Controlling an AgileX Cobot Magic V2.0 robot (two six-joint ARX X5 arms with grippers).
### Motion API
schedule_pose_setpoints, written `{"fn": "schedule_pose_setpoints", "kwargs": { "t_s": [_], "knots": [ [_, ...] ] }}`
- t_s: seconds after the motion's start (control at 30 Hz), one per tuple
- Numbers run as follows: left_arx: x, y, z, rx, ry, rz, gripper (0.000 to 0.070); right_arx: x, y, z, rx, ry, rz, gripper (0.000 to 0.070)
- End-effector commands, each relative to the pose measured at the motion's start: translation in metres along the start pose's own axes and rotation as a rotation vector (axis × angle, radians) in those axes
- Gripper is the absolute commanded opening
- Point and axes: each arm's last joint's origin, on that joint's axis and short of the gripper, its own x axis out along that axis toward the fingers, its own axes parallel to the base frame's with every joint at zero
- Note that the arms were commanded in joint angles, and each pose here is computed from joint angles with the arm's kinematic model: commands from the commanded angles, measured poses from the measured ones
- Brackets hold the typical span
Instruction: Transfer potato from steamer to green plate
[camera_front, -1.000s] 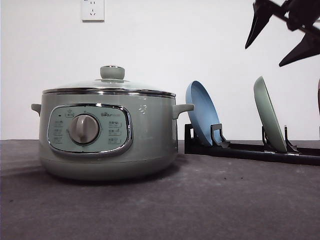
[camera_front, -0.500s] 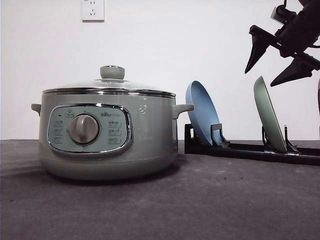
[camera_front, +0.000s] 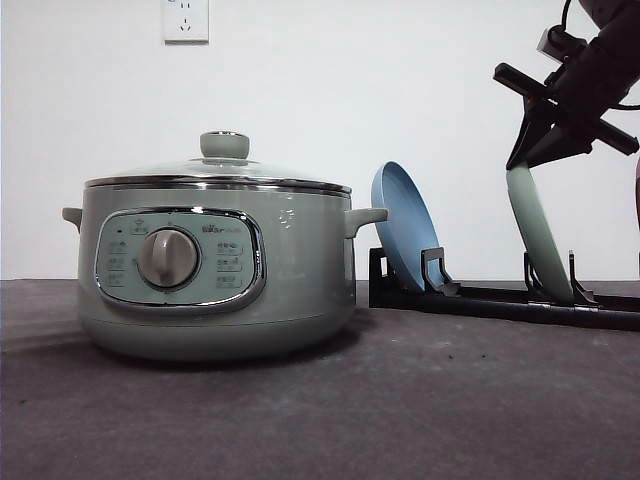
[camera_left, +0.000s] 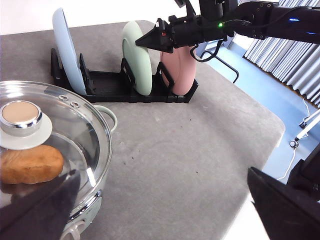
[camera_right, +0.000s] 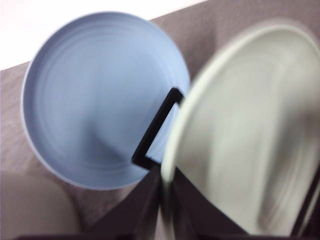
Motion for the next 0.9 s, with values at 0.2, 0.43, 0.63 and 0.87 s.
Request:
{"fn": "schedule_pose_setpoints", "kwargs": {
  "t_s": [0.2, 0.43, 0.63, 0.87],
  "knots": [
    [-0.002, -0.003, 0.006, 0.027, -0.016, -0.022, 0.0700, -0.017, 0.013, 0.017, 0.008, -0.060, 0.151, 0.0000],
    [-0.002, -0.003, 0.003, 0.014, 0.004, -0.020, 0.0700, -0.067, 0.042, 0.029, -0.066, -0.151, 0.258, 0.0000],
    [-0.002, -0.003, 0.003, 0.012, 0.008, -0.020, 0.0700, -0.120, 0.069, 0.027, -0.172, -0.190, 0.362, 0.0000],
    [-0.002, -0.003, 0.003, 0.021, 0.007, -0.020, 0.0700, -0.171, 0.098, -0.006, -0.362, -0.109, 0.344, 0.0000]
  ]
}}
